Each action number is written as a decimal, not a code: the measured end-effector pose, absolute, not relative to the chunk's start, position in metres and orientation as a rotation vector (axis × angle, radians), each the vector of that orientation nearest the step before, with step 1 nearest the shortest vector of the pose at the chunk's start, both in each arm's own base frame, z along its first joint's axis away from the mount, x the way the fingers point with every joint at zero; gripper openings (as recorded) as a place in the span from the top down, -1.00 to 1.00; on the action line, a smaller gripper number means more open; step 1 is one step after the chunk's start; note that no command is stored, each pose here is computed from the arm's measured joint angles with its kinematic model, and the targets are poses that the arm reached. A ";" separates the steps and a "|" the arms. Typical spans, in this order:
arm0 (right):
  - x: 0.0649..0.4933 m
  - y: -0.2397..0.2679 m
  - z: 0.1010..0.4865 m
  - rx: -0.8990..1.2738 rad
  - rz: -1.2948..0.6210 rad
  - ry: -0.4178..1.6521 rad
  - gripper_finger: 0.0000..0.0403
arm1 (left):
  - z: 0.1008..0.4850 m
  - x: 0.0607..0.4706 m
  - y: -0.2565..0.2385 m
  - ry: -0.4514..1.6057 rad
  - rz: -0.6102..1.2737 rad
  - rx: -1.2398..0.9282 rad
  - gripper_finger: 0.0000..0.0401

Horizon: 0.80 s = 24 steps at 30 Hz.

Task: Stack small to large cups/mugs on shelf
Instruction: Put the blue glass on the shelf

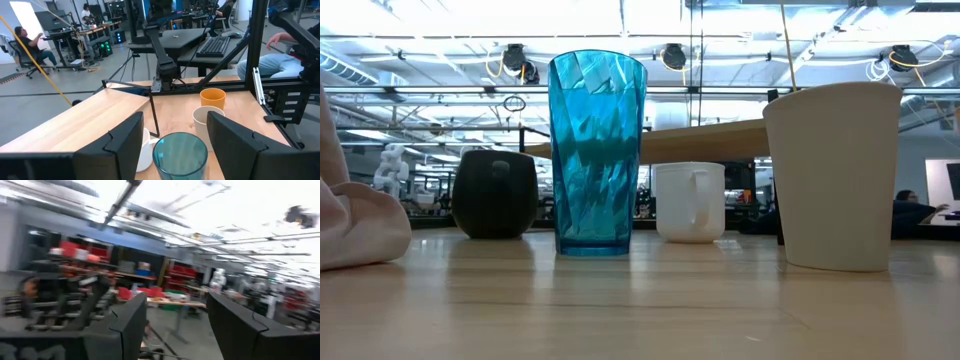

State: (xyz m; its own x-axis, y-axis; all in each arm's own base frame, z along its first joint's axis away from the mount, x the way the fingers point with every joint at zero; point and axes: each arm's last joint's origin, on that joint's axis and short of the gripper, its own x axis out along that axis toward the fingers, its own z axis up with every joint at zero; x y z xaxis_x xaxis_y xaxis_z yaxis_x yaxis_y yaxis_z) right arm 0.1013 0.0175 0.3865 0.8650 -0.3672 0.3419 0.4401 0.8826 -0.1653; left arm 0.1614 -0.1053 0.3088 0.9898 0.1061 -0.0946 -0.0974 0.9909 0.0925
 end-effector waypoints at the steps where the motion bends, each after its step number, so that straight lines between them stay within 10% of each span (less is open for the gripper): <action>1: 0.102 0.013 0.386 -0.253 -0.462 -0.305 0.03 | 0.309 0.161 -0.105 0.099 0.102 0.088 -0.09; 10: 0.068 -0.018 0.404 -0.194 -0.680 -0.042 0.28 | 0.304 0.161 -0.105 0.138 0.104 0.082 -0.09; 24: 0.004 -0.011 0.358 0.013 -0.381 0.081 0.37 | 0.302 0.160 -0.104 0.152 0.126 0.071 -0.09</action>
